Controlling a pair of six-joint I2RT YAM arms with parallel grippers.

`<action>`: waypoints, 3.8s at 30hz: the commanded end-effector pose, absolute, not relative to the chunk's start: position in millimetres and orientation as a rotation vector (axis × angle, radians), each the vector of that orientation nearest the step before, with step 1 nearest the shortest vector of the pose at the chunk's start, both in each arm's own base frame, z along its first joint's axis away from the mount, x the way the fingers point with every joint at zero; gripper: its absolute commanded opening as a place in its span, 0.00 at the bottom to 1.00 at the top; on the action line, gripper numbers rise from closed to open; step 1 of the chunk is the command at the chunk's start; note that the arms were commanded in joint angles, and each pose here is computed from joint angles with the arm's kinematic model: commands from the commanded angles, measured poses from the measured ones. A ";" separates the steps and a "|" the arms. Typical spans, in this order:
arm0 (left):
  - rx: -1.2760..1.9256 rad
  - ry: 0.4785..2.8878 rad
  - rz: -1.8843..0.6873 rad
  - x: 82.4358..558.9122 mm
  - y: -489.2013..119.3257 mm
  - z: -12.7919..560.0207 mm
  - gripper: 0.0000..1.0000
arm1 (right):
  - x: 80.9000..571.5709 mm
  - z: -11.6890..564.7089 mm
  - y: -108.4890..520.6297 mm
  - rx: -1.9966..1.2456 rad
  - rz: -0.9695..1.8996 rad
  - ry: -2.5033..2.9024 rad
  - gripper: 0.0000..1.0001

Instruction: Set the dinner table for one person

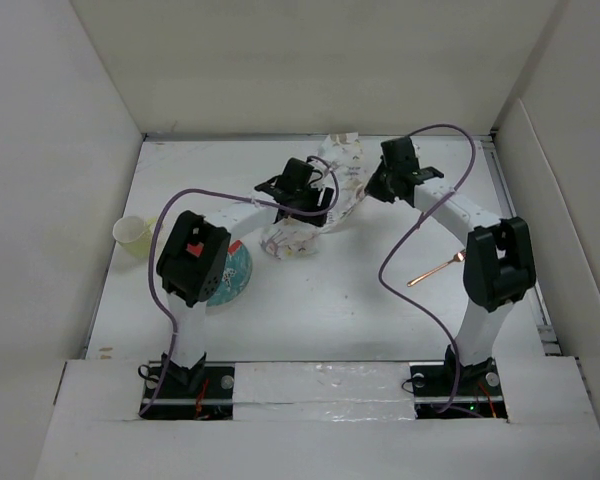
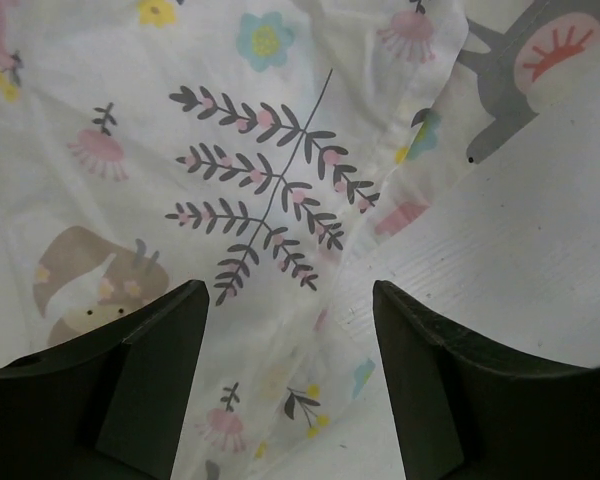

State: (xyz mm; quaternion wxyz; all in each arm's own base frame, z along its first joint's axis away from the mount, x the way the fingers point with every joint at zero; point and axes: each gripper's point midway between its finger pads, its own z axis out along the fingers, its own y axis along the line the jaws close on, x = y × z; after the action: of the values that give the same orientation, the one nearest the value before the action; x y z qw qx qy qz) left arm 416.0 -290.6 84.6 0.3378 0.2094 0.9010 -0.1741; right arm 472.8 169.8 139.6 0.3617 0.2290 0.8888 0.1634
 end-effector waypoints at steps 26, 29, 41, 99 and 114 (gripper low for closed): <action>0.767 2.333 -0.306 430.8 -339.2 54.0 0.00 | 435.4 142.4 104.5 0.629 0.425 2.263 0.00; 0.585 2.273 -0.460 451.0 -326.2 100.5 0.00 | 433.7 146.5 103.3 0.618 0.419 2.260 0.00; -0.074 2.127 -0.775 552.5 -160.8 201.2 0.08 | 413.1 178.5 92.8 0.615 0.440 2.199 0.00; 0.396 2.414 -0.029 419.4 -234.8 74.1 0.00 | 402.7 156.6 98.4 0.625 0.499 2.238 0.00; -0.228 1.947 -0.625 458.6 -128.5 331.5 0.00 | 388.6 343.2 78.0 0.550 0.543 1.837 0.00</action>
State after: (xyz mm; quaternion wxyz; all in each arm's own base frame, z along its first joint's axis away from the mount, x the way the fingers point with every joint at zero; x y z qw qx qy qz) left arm 471.3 -132.6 243.8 0.4647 -0.0484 0.8705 -0.1548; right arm 394.6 95.2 252.0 0.4470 0.2363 0.8341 0.2205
